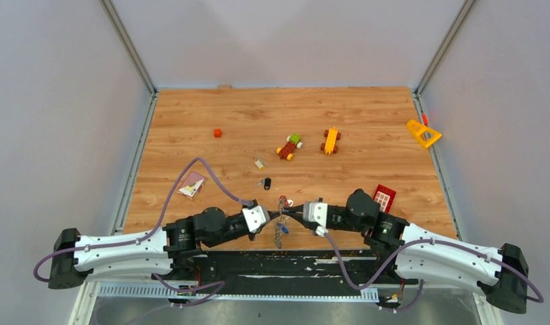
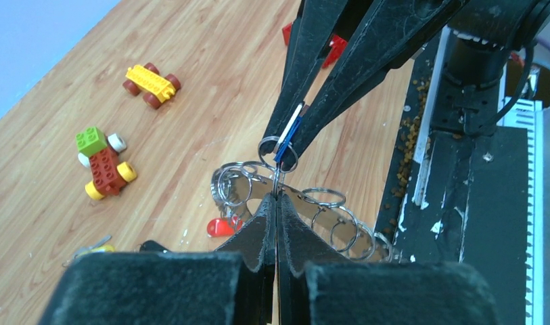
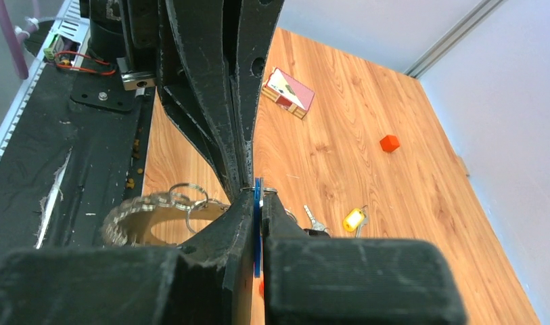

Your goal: Remove the keys from the keyring

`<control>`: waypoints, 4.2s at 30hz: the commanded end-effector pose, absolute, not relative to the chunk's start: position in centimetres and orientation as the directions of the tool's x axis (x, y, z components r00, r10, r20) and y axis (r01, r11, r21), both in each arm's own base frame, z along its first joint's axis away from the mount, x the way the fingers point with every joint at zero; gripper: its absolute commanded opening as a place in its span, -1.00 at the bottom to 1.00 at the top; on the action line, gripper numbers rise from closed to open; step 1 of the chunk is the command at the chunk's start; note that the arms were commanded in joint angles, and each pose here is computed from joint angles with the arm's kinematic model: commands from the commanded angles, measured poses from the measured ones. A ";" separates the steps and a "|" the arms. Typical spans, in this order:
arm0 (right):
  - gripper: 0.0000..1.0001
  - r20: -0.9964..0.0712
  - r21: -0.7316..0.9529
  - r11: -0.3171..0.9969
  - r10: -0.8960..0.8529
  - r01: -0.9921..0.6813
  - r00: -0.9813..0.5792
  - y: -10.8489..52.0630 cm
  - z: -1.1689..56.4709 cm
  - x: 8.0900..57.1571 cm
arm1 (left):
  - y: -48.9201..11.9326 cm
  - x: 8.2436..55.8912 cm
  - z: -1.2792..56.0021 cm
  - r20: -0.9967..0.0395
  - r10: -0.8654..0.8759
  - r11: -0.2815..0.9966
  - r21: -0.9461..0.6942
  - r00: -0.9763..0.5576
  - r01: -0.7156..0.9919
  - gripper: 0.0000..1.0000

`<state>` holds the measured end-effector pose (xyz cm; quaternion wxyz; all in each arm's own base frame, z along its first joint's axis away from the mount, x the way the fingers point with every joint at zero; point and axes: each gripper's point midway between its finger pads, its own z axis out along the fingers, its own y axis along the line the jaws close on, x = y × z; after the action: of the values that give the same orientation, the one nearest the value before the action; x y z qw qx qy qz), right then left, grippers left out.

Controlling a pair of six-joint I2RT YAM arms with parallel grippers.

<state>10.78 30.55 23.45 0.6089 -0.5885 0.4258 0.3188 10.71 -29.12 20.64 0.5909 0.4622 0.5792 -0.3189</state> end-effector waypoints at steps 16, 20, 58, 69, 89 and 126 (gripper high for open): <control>-1.00 -0.891 -0.431 -0.056 -0.128 -0.900 0.435 33.5 24.5 9.7 | -30.0 11.8 24.0 -0.958 0.202 0.375 0.267 0.203 0.888 -1.00; -1.00 -0.897 -0.423 -0.071 -0.113 -0.904 0.428 33.8 24.3 9.4 | -30.1 11.9 24.4 -0.957 0.201 0.379 0.274 0.211 0.884 -1.00; -1.00 -0.837 -0.546 0.070 -0.004 -0.835 0.547 30.3 27.2 9.3 | -27.1 10.0 25.6 -0.979 -0.108 0.400 0.117 0.174 0.909 -0.41; -1.00 -0.825 -0.562 0.055 0.029 -0.825 0.564 30.0 27.7 8.7 | -29.2 8.6 25.1 -0.980 -0.147 0.305 0.085 0.135 0.948 -0.36; -1.00 -0.824 -0.564 0.041 0.044 -0.825 0.565 30.1 27.8 8.3 | -30.6 8.2 24.8 -0.976 -0.188 0.271 0.060 0.114 0.961 -0.47; -1.00 -0.862 -0.486 0.000 -0.169 -0.874 0.479 31.1 25.7 10.2 | -31.2 8.4 24.1 -0.922 0.205 0.125 0.358 0.329 0.925 -1.00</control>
<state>9.72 30.37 23.05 0.5539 -0.6502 0.4202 0.3065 8.80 -30.30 21.34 0.5544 0.5712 0.5220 -0.3062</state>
